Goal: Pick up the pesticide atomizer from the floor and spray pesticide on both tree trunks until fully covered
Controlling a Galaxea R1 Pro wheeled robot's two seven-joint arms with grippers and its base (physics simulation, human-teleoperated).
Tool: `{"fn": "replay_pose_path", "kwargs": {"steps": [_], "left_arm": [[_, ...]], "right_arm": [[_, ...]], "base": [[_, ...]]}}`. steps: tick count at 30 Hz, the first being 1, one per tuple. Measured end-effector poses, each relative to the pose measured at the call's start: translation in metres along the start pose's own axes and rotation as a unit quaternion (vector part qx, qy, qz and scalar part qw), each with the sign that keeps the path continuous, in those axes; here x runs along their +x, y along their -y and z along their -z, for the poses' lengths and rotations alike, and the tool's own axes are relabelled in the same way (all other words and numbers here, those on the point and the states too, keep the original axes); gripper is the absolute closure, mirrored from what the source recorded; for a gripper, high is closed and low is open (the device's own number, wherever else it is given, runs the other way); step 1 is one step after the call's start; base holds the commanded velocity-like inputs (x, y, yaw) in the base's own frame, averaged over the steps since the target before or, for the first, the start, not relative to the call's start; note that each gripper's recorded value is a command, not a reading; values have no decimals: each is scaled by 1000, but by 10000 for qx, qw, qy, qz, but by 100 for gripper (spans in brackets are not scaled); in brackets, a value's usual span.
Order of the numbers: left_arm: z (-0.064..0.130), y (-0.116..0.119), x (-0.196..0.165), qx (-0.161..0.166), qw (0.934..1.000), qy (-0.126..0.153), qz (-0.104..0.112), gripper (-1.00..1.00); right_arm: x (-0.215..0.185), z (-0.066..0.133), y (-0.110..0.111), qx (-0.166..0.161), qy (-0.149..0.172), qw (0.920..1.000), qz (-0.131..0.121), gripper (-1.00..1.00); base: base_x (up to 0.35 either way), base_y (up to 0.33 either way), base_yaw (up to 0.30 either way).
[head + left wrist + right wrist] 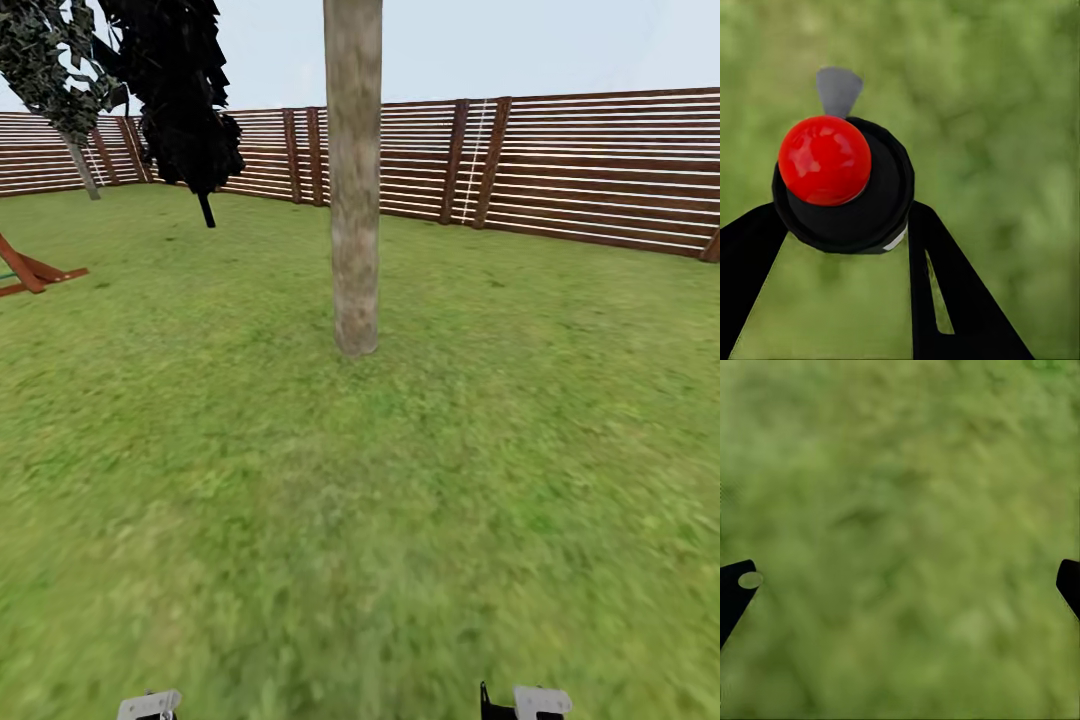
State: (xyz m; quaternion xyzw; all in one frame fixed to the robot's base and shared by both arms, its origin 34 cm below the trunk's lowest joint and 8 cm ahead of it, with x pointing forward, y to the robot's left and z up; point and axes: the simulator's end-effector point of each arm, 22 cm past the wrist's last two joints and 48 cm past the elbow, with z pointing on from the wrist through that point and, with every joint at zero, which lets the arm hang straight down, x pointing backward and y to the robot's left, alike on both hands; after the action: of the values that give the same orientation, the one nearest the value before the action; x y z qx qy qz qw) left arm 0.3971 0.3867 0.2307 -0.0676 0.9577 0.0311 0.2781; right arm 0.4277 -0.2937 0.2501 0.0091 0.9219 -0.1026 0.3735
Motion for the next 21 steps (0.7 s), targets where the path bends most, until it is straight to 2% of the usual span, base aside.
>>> {"fn": "replay_pose_path", "kwargs": {"steps": [21], "left_arm": [[0, 0, 0, 2, 10000, 4, -1, 100]], "right_arm": [[0, 0, -1, -2, 0, 10000, -7, -100]], "base": [[339, 0, 0]]}}
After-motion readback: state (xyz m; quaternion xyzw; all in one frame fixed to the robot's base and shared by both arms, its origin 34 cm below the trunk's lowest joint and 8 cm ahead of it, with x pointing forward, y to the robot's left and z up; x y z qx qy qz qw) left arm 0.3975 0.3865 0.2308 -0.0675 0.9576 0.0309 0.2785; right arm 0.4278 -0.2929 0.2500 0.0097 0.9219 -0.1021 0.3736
